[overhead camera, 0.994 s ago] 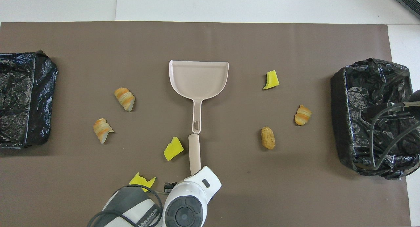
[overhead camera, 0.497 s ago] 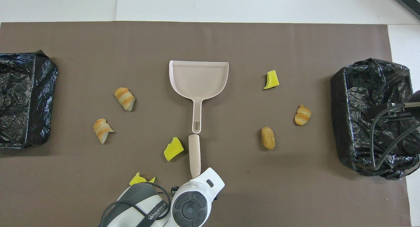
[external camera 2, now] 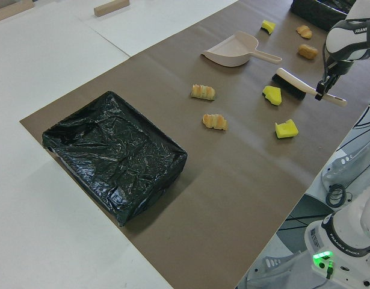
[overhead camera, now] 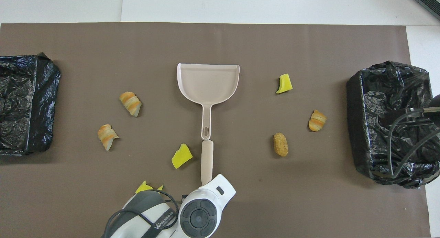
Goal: Sweep and dump trash in bin
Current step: 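Grasp the wooden brush handle with the left gripper and lift it, then carry the brush beside the pieces while the right gripper reaches the dustpan, then sweep the pieces with the brush while the right gripper grasps the dustpan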
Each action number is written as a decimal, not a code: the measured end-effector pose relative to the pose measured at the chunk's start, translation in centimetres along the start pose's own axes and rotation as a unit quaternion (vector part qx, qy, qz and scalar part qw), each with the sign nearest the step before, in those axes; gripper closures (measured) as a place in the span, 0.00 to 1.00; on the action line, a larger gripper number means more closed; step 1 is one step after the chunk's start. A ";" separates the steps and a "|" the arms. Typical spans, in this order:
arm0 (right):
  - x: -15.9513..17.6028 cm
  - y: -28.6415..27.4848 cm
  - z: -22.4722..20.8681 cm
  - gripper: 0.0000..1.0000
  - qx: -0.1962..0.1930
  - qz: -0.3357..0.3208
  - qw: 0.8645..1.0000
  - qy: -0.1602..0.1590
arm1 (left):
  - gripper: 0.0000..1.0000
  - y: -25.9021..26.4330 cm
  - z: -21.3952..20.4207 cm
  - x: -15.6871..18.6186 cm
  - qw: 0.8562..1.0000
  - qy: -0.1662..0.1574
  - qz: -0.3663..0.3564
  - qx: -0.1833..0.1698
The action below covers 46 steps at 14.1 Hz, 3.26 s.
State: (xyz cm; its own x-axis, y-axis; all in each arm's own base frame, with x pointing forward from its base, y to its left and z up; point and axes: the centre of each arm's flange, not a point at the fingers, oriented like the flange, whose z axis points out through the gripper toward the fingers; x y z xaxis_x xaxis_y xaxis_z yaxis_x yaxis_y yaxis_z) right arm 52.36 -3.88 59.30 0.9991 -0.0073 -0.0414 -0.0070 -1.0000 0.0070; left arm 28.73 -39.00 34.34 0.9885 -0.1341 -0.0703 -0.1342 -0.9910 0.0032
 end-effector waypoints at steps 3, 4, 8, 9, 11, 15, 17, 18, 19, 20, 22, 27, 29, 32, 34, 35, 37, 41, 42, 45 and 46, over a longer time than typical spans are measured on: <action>0.0 0.0 0.0 0.00 0.000 0.000 1.000 0.000 | 0.74 -0.7 -1.0 0.4 1.000 -0.019 -0.001 0.018; 0.0 0.0 0.0 0.00 0.000 0.000 1.000 0.000 | 0.74 -1.7 -2.1 1.0 0.999 -0.027 0.002 0.027; 0.0 -0.1 0.2 0.00 0.001 -0.001 1.000 -0.002 | 0.74 -8.7 -7.7 3.1 0.997 -0.049 0.017 0.049; 0.0 -0.3 0.4 0.00 0.001 -0.002 1.000 -0.004 | 0.74 -9.6 -8.6 3.2 0.998 -0.043 0.016 0.048; 0.0 -1.7 0.9 0.00 0.000 0.001 1.000 -0.012 | 0.74 -9.6 -9.1 3.3 0.999 -0.026 0.018 0.042; 1.5 -8.5 2.6 0.00 -0.006 0.024 1.000 -0.013 | 0.74 -7.1 -6.0 3.0 0.999 -0.022 0.030 0.003; 2.9 -10.9 3.9 0.00 -0.009 0.023 1.000 -0.006 | 0.74 -6.3 -4.6 2.5 0.999 -0.046 0.027 -0.013; 3.6 -11.2 4.6 0.00 -0.010 0.023 1.000 -0.006 | 0.74 -6.3 -3.9 2.1 0.998 -0.055 0.027 -0.013; 4.0 -11.2 5.1 0.00 -0.011 0.023 1.000 -0.007 | 0.74 -6.4 -3.4 1.9 0.998 -0.060 0.024 -0.011; 4.1 -11.2 5.2 0.00 -0.011 0.024 1.000 -0.008 | 0.74 -6.6 -3.2 1.9 0.998 -0.064 0.020 -0.011; 4.2 -11.3 5.1 0.00 -0.011 0.023 1.000 -0.006 | 0.74 -7.0 -3.1 2.0 0.998 -0.067 0.007 -0.010; 4.1 -11.8 5.0 0.00 -0.002 0.022 1.000 -0.007 | 0.74 -9.4 -3.9 3.5 0.998 -0.063 -0.028 -0.014; 4.0 -12.5 5.0 0.00 0.012 0.020 1.000 -0.009 | 0.74 -10.8 -4.1 4.3 0.997 -0.062 -0.041 -0.018; 3.9 -14.5 5.5 0.00 0.014 0.016 1.000 -0.012 | 0.74 -13.7 -3.8 5.7 0.997 -0.065 -0.042 -0.023; 4.0 -16.3 6.0 0.00 0.014 0.016 1.000 -0.010 | 0.74 -16.7 -3.6 6.9 0.997 -0.064 -0.036 -0.022; 4.0 -17.1 6.3 0.00 0.015 0.017 1.000 -0.011 | 0.74 -18.5 -3.6 7.6 0.997 -0.062 -0.033 -0.017; 4.0 -18.1 6.6 0.00 0.025 0.019 0.999 -0.011 | 0.74 -22.3 -3.8 8.9 0.998 -0.055 -0.034 -0.002; 4.3 -20.3 7.7 0.00 0.043 0.043 0.998 -0.017 | 0.74 -28.2 -7.0 11.4 0.998 -0.027 -0.048 -0.013; 4.2 -22.6 8.7 0.00 0.042 0.052 0.998 -0.019 | 0.74 -29.2 -8.4 11.8 0.998 -0.027 -0.051 -0.018; 4.4 -29.1 11.9 0.00 0.049 0.072 0.996 -0.023 | 0.74 -29.8 -11.7 10.6 0.997 -0.061 -0.051 -0.021; 4.7 -30.6 12.8 0.00 0.053 0.075 0.996 -0.022 | 0.74 -29.6 -12.4 10.0 0.997 -0.064 -0.048 -0.020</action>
State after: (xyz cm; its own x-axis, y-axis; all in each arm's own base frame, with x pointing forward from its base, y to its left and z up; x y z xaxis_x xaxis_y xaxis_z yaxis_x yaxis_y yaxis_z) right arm 56.73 26.60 46.09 0.9838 -0.1539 -0.0923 -0.1622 -0.9827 -0.0897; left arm 43.49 -11.12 45.87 0.9793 -0.0395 -0.1985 -0.0344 -0.9990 0.0291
